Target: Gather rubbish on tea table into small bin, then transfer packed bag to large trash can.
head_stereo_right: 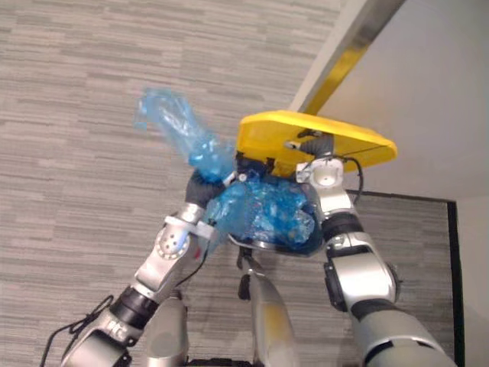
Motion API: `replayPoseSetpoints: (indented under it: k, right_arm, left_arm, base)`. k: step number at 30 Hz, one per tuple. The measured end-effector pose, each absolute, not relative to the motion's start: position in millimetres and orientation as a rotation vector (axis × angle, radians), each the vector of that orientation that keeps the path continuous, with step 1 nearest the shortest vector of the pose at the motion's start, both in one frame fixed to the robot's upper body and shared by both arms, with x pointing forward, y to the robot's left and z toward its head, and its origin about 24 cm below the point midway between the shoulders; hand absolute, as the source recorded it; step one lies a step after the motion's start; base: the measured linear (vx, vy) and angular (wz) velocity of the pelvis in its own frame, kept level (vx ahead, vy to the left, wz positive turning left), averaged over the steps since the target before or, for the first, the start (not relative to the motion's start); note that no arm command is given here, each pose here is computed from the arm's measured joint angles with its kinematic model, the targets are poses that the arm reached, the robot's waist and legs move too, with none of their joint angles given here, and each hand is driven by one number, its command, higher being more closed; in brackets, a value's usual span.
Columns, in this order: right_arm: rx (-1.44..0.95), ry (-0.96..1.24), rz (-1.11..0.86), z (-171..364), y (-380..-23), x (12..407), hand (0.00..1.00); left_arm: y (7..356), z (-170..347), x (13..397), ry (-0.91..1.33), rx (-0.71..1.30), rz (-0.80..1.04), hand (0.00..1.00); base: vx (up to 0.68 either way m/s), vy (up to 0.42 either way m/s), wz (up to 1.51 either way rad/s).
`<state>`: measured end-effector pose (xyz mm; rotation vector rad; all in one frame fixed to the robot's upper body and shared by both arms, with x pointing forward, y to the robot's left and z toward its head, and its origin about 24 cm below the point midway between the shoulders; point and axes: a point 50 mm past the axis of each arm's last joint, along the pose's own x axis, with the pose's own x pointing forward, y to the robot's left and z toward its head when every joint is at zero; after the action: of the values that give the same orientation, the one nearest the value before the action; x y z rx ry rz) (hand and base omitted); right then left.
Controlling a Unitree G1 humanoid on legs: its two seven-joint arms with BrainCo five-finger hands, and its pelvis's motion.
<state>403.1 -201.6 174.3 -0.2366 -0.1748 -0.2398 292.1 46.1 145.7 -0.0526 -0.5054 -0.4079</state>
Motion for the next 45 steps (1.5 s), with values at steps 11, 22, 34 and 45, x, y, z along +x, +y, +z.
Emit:
replayPoseSetpoints:
  k: [11, 22, 34, 45]
  right_arm:
    - [-0.278, -0.321, -0.187, 218, -189, 404, 0.0]
    - [-0.271, -0.407, -0.11, 242, -159, 404, 0.0]
    - [-0.183, -0.487, -0.025, 255, -123, 396, 0.0]
    - [-0.11, -0.494, 0.042, 263, -93, 394, 0.0]
  left_arm:
    - [48, 124, 334, -0.321, 0.053, -0.357, 1.0]
    - [37, 116, 361, -0.195, 0.151, -0.343, 1.0]
    - [3, 124, 364, -0.158, 0.144, -0.393, 1.0]
    - [0, 101, 365, -0.053, 0.298, -0.373, 0.0]
  base:
    - [0.01, 0.009, -0.05]
    - [0.02, -0.037, -0.04]
    - [0.06, -0.035, -0.09]
    - [0.07, -0.025, -0.1]
